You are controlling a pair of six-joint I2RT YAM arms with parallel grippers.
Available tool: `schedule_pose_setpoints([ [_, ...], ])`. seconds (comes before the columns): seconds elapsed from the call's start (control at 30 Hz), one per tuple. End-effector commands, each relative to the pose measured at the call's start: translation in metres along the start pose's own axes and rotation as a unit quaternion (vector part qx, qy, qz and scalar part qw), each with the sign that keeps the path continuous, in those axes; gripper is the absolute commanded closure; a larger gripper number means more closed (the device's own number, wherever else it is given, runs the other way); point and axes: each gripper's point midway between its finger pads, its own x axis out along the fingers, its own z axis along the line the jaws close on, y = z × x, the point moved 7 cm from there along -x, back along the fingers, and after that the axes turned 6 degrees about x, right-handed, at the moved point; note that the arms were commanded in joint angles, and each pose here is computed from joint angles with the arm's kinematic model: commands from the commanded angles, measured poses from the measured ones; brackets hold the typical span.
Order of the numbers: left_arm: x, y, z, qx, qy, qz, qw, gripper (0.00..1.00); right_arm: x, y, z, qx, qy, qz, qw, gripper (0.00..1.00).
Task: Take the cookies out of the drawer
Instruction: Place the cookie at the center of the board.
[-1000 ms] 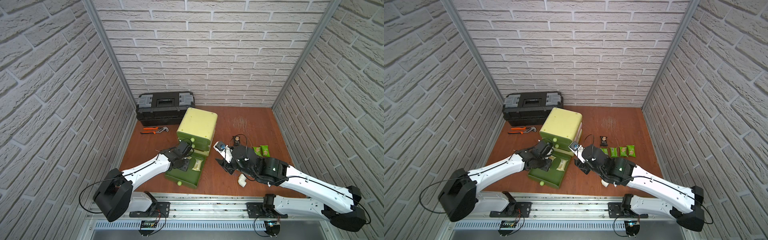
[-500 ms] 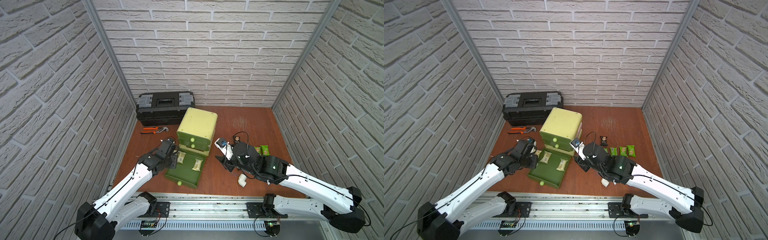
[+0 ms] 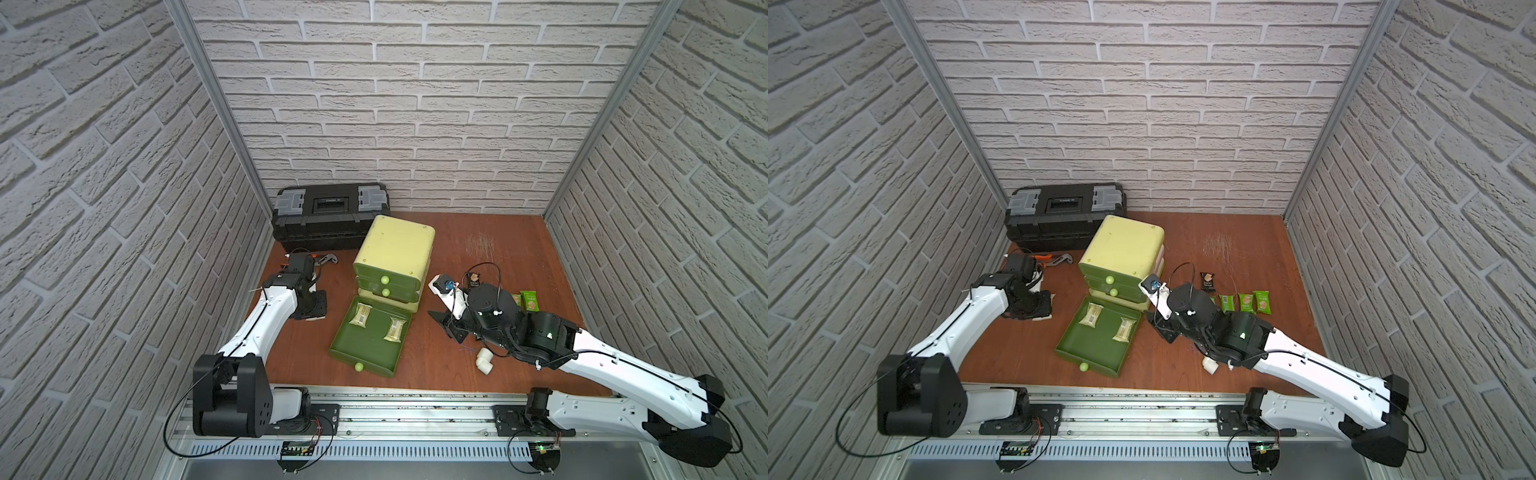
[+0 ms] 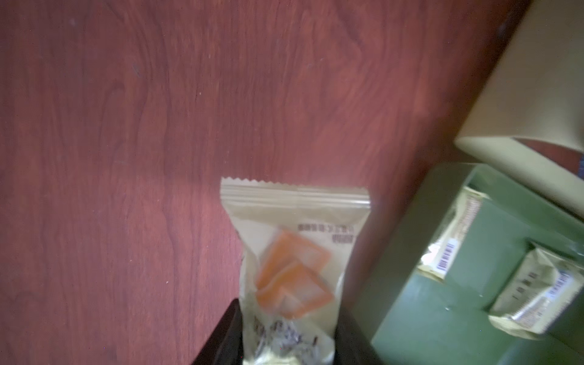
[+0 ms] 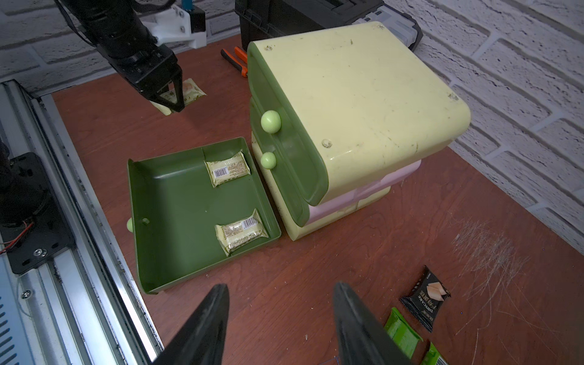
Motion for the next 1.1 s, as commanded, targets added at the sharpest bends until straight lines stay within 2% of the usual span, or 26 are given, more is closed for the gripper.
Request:
schedule_pose_setpoints([
  [0.0,0.016,-0.005,0.008,0.008,0.009,0.019,1.0,0.64,-0.004,-0.007,0.0,0.017,-0.01,-0.029,0.999,0.43],
  [0.27,0.052,-0.001,0.023,-0.001,0.008,0.067,0.998,0.61,0.0,-0.004,0.001,0.019,-0.022,-0.022,0.999,0.43],
  [0.4,0.058,-0.001,0.024,-0.005,0.009,0.074,0.997,0.47,0.0,-0.003,0.001,0.022,-0.023,-0.022,0.999,0.43],
  [0.53,0.054,-0.002,0.025,-0.002,0.008,0.068,0.998,0.39,0.001,-0.003,0.001,0.023,-0.023,-0.02,0.999,0.43],
  [0.63,0.037,-0.007,0.023,-0.004,0.014,0.04,0.999,0.37,0.001,-0.001,0.0,0.023,-0.021,-0.018,0.999,0.43],
  [0.87,-0.047,-0.017,-0.007,0.002,0.019,-0.105,0.994,0.41,0.002,0.007,-0.007,0.047,-0.001,-0.002,0.999,0.43],
  [1.07,-0.073,-0.005,-0.054,0.043,0.015,-0.137,0.989,0.42,0.004,0.017,-0.01,0.071,0.011,0.013,0.997,0.43],
])
